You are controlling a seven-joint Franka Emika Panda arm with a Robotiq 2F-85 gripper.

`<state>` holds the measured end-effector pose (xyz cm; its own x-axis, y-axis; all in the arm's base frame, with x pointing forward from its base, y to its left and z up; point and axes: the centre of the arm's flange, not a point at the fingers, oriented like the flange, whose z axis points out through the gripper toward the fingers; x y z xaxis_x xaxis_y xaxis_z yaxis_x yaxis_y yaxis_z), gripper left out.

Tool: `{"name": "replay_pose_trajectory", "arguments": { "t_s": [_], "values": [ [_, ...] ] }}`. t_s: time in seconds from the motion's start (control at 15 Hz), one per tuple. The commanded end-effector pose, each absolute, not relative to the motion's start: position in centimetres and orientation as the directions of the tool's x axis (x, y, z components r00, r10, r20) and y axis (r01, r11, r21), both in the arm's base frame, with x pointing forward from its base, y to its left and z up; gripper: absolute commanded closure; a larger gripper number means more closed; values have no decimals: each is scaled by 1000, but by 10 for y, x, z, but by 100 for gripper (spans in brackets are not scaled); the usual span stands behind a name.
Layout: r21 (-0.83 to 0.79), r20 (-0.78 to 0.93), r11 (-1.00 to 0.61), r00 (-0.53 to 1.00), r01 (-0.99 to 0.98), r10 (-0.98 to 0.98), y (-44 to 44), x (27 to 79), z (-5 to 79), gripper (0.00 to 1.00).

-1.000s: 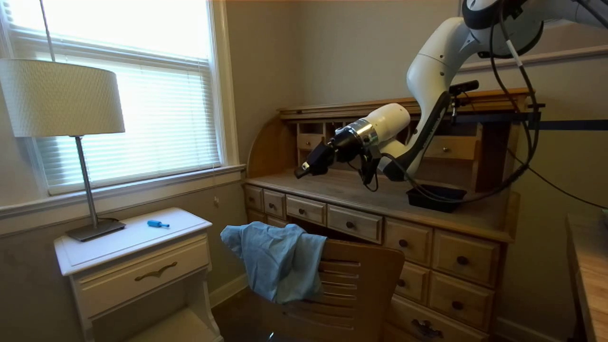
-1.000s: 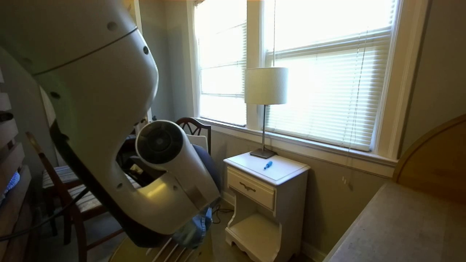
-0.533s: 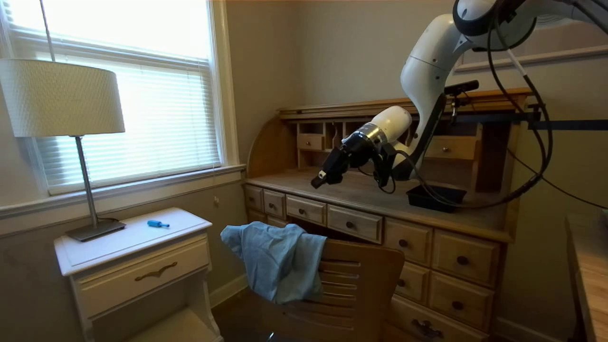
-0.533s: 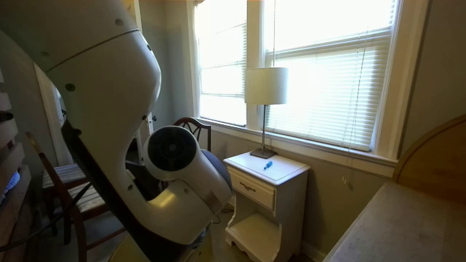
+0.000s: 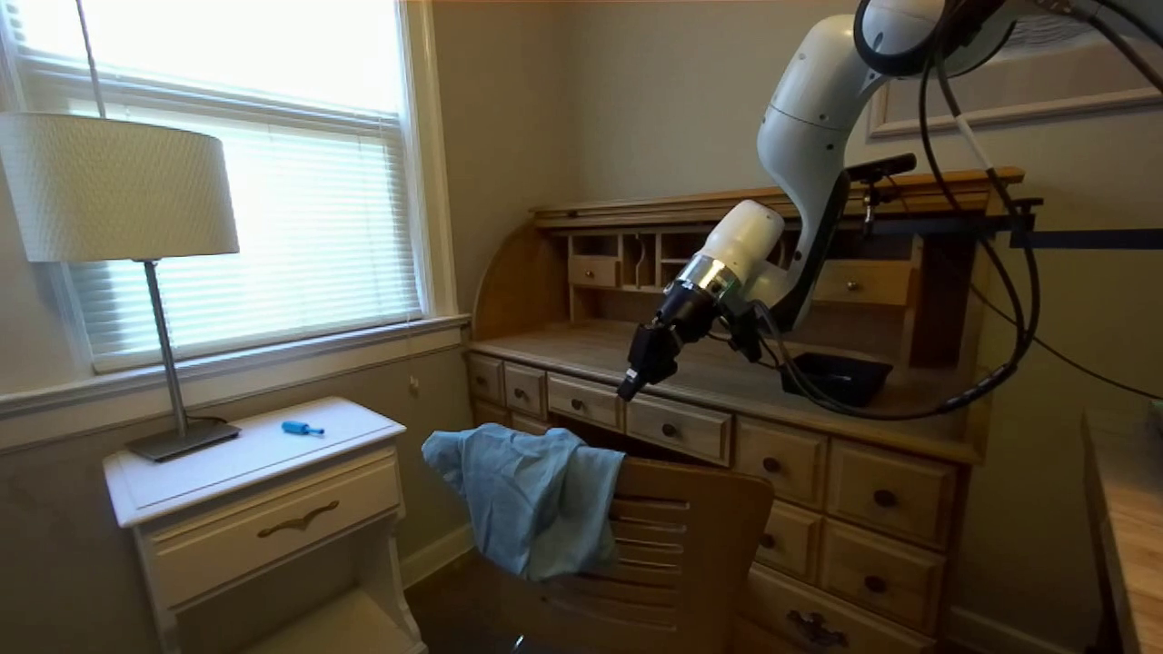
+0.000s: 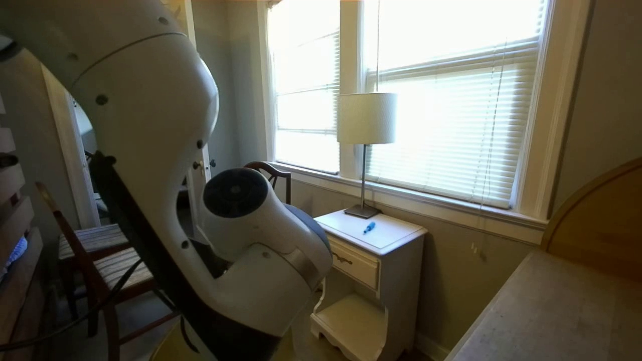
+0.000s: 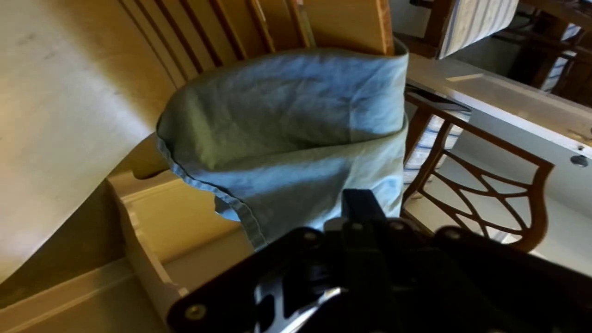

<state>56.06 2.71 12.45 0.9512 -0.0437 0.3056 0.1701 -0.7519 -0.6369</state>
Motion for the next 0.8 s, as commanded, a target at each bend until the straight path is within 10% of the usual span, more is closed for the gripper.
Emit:
{"name": "replay_pose_trajectory", "arguments": {
  "t_s": [0.0, 0.33, 0.4, 0.73],
  "values": [
    [-589, 291, -794, 956, 152, -33, 32, 579, 134, 100],
    [-578, 529, -736, 848, 351, -11, 49, 613, 141, 100],
    [-578, 572, -717, 820, 390, -15, 53, 619, 143, 79],
    [-565, 717, -636, 694, 526, -63, 80, 616, 160, 45]
  ]
}}
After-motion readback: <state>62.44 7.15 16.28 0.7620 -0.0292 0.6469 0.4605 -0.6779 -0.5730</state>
